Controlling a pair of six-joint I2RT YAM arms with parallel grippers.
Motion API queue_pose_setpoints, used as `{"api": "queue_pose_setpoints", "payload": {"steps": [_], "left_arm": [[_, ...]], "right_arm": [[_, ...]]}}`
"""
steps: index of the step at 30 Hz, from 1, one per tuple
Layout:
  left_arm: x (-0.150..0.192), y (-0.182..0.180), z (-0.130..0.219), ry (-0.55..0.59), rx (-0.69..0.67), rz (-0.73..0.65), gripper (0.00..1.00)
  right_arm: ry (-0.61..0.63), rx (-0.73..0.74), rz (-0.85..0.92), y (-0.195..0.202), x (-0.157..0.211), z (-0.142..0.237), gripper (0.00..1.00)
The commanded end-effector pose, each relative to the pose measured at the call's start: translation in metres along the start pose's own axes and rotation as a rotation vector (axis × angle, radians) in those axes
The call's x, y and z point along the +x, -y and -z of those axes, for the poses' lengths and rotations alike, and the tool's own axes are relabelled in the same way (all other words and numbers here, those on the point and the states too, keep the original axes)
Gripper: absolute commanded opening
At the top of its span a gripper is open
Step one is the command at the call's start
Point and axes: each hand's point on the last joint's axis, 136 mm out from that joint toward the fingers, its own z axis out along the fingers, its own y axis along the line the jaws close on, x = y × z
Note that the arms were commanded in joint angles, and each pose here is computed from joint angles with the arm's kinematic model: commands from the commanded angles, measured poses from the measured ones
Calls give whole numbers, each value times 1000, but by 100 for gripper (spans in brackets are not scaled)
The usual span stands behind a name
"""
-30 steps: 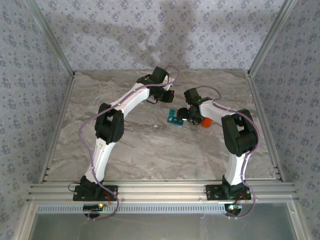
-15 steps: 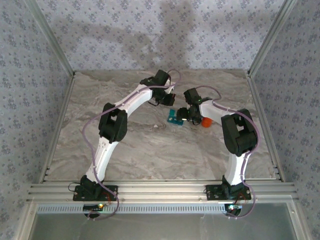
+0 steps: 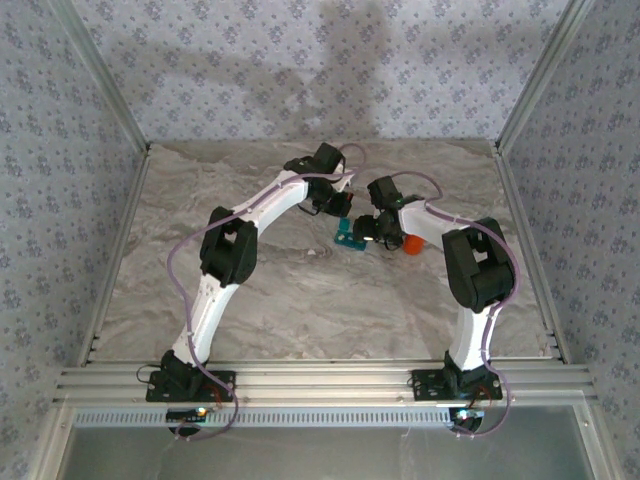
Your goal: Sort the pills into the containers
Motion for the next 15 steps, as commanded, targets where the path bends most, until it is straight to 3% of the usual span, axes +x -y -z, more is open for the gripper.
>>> {"api": "queue_pose_setpoints", "payload": {"steps": [1, 15], "left_arm": [[9, 4, -3, -38, -1, -21, 0], [23, 9, 8, -34, -7, -36, 0]], "right_arm": [[-67, 64, -12, 17, 21, -17, 76], [-75, 69, -19, 20, 24, -20, 76]]}}
